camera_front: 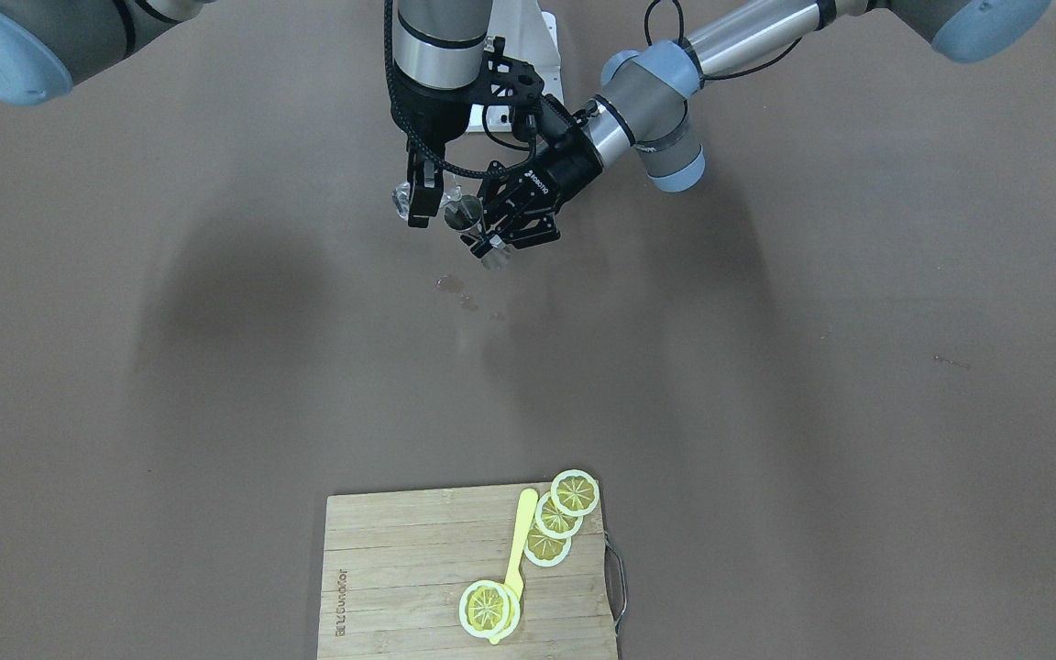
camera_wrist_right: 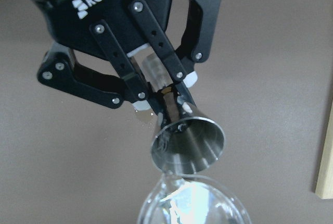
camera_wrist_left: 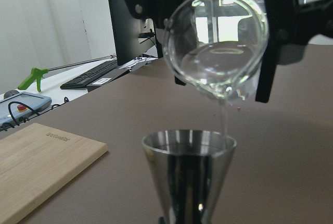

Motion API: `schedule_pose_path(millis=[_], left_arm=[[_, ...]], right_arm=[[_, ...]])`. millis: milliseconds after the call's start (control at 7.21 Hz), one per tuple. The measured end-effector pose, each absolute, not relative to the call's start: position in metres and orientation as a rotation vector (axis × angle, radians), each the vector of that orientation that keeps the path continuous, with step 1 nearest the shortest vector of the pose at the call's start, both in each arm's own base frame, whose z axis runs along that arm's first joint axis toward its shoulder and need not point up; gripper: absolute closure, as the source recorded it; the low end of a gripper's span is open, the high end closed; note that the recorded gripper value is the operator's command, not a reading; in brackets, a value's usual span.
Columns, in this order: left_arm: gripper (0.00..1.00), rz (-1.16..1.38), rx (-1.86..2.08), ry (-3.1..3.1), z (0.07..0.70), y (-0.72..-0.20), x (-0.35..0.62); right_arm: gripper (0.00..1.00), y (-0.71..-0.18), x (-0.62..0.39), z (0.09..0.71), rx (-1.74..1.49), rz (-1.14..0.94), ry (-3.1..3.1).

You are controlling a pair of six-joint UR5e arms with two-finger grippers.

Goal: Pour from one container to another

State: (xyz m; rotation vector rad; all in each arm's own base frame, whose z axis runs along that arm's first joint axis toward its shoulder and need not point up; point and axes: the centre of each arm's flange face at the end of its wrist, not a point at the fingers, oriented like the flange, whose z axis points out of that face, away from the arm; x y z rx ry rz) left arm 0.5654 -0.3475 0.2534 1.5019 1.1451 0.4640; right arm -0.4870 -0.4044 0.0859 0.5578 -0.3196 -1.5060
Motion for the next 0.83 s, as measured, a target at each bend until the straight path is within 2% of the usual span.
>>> schedule_pose_path(millis=[832], left_arm=[[1.0,0.465,1.499,1.142,0.2533,-0.3475,0.5666]], right_arm=[[1.0,-0.4081,-0.4871,0.077,0.569,-1.502,-0.324]])
